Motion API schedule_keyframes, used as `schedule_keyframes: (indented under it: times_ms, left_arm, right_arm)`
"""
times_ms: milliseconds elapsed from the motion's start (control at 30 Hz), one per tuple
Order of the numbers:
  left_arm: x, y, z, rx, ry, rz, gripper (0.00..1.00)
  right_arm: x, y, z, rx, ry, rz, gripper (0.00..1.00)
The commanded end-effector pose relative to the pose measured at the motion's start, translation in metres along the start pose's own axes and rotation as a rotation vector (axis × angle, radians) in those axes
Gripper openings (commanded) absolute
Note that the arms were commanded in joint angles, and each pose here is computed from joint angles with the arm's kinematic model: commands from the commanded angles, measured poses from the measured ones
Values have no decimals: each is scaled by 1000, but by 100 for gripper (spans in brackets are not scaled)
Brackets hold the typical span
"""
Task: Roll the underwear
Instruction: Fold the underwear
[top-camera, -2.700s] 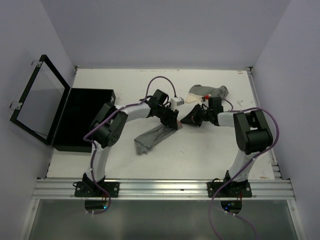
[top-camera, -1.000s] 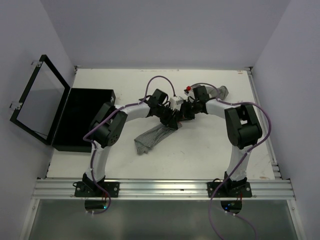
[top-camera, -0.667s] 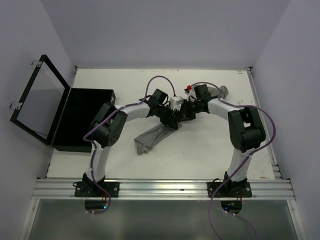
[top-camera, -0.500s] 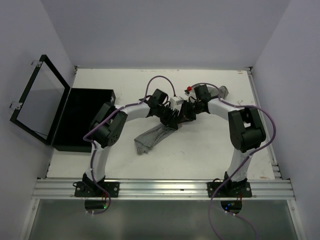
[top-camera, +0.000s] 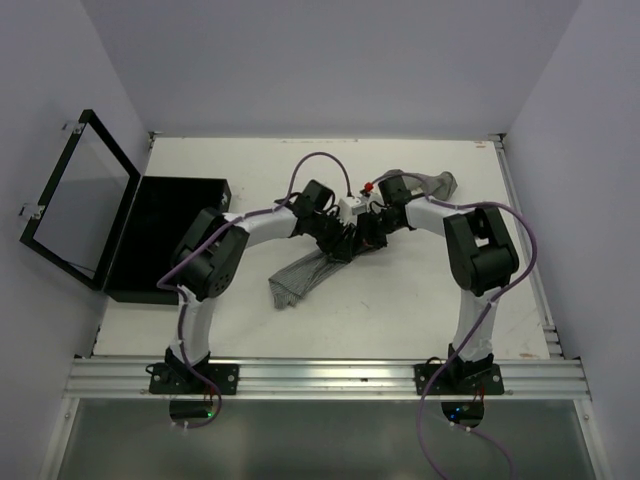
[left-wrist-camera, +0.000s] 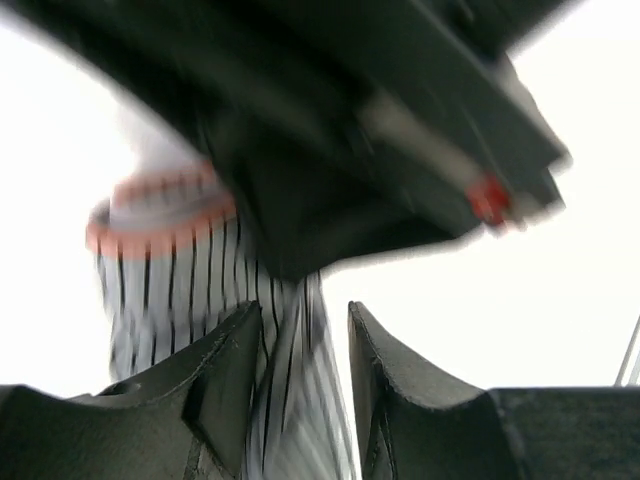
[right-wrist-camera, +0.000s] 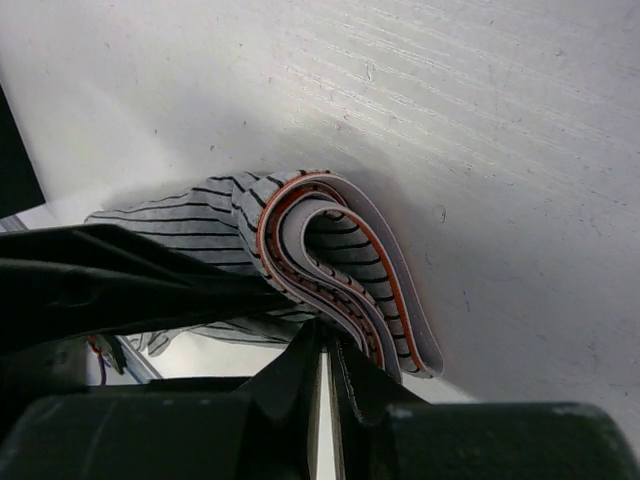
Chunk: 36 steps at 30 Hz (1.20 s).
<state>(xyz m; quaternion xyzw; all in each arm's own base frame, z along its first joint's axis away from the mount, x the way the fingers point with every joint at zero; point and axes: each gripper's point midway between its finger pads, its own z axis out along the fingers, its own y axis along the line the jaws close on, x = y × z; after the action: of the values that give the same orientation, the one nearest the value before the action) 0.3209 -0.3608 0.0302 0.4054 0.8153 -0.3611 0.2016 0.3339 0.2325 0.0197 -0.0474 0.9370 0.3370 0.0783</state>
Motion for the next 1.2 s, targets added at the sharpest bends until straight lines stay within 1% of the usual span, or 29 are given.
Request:
schedule_keyframes:
  times_ms: [0, 33, 67, 100, 133, 167, 200, 233, 267, 367, 433, 567, 800, 933, 1167]
  left_arm:
    - [-11, -10, -48, -88, -1, 139, 45]
    - [-3, -10, -58, -115, 30, 168, 45]
    - [-11, -18, -77, -135, 7, 208, 45]
    - [-7, -19, -85, -149, 20, 228, 45]
    - [12, -17, -94, -170, 76, 244, 45]
    - [12, -21, -110, -195, 66, 270, 45]
    - [20, -20, -118, -216, 81, 285, 45]
    - [43, -17, -123, -239, 132, 289, 45]
    - [43, -21, -133, -264, 116, 308, 45]
    - [65, -24, -144, -308, 134, 288, 44]
    - [80, -23, -143, -332, 152, 283, 44]
    - [89, -28, -135, -346, 165, 287, 44]
    - [106, -48, -114, -277, 198, 274, 44]
    - [109, -56, -105, -281, 205, 281, 46]
    - [107, -56, -94, -302, 219, 303, 50]
  right_arm:
    - [7, -40, 10, 150, 13, -6, 11]
    - [6, -41, 8, 149, 11, -2, 11]
    - [6, -41, 8, 145, 12, 1, 11]
    - [6, -41, 7, 145, 11, 0, 11]
    - [5, -42, 6, 145, 7, 1, 11]
    - [5, -40, 5, 138, 4, 3, 11]
    - [5, -39, 5, 135, 5, 4, 11]
    - [5, -39, 5, 134, 6, 2, 11]
    - [6, -39, 5, 132, 5, 13, 11]
    - [7, -37, 6, 122, 3, 30, 11]
    - [8, -37, 7, 115, 4, 41, 11]
    - [8, -37, 8, 111, 3, 47, 11]
    - [10, -40, 11, 115, 13, 60, 11]
    - [9, -41, 12, 114, 13, 69, 11]
    - [10, -42, 12, 117, 16, 71, 11]
